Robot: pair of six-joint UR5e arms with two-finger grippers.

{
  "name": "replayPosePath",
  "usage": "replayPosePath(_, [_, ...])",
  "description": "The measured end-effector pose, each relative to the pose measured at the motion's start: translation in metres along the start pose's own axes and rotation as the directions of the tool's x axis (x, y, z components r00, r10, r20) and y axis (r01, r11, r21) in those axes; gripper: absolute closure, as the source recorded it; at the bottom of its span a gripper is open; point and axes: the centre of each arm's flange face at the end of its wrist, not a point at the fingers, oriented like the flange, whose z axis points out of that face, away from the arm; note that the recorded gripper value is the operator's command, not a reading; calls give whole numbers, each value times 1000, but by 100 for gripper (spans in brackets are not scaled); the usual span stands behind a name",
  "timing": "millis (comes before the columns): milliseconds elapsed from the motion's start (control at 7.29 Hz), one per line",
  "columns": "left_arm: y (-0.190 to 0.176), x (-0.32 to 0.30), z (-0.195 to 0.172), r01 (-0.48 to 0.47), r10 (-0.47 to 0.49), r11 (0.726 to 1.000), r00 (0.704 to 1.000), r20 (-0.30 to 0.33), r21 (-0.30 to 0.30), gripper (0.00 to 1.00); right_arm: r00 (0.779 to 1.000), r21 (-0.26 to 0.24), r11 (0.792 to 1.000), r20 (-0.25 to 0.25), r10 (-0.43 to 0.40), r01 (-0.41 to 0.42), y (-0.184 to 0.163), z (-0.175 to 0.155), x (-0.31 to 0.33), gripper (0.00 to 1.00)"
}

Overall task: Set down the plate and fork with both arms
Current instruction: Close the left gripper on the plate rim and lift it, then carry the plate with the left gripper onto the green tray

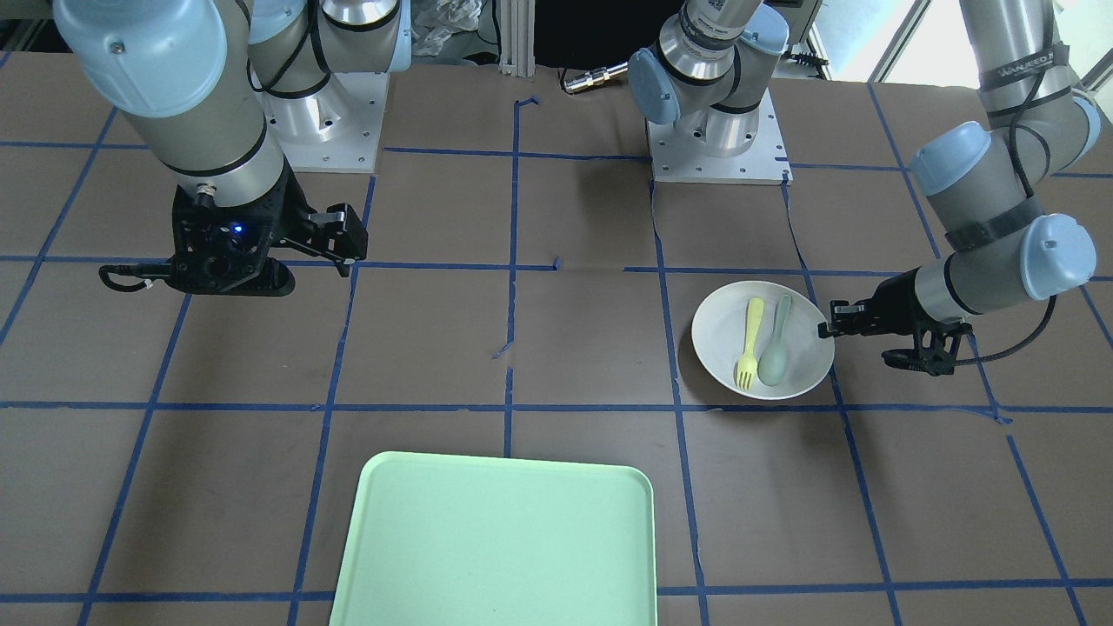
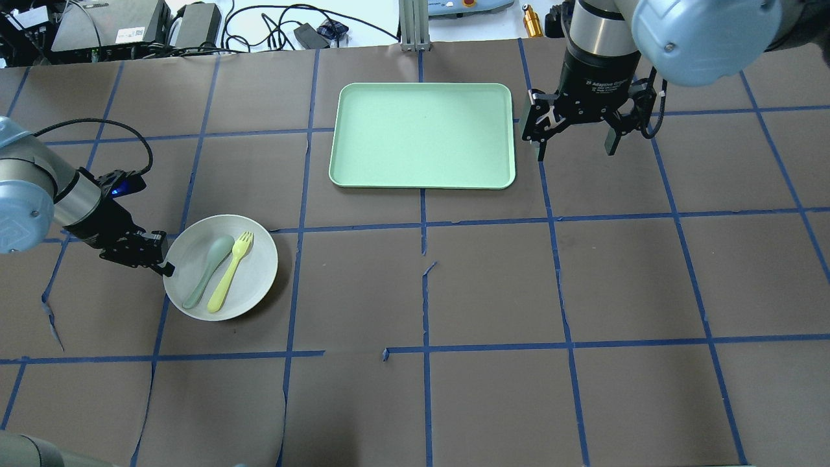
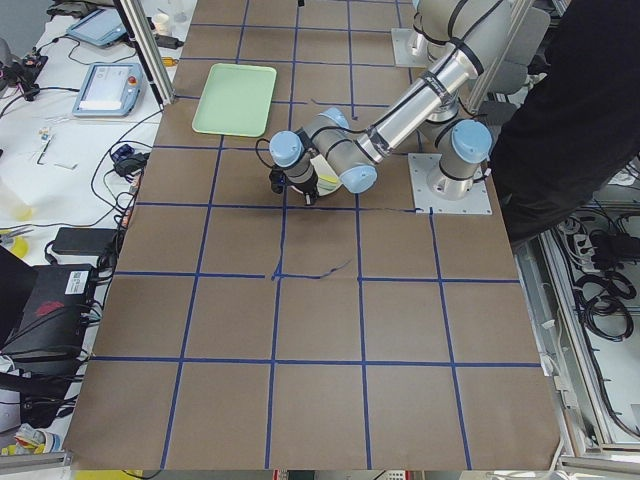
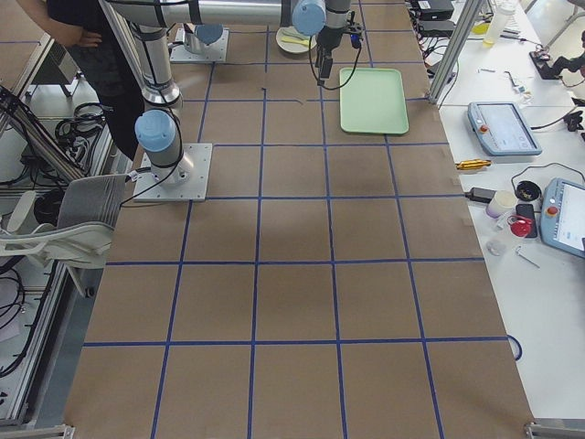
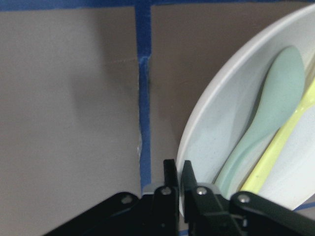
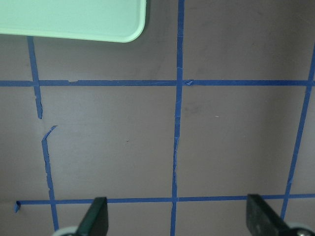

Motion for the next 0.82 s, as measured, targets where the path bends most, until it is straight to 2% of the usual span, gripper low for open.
replayPosePath(137, [-1,4,-4,32,-31,999,998,-56,10,100,1000,0,1000,-1,0,0,0,0,0,0])
replayPosePath(275, [-7,7,-12,80,-79,997,993,-84,19,100,1000,0,1000,-2,1,-1,0,0,0,0])
replayPosePath(412, [-23,22,-22,119,-115,992,989,-96,33,100,1000,0,1000,-2,2,-2,0,-1,0,0])
replayPosePath(824, [-92,154,-46,150,-144,986,986,-80,76,100,1000,-2,1000,0,2,-2,0,0,0,0])
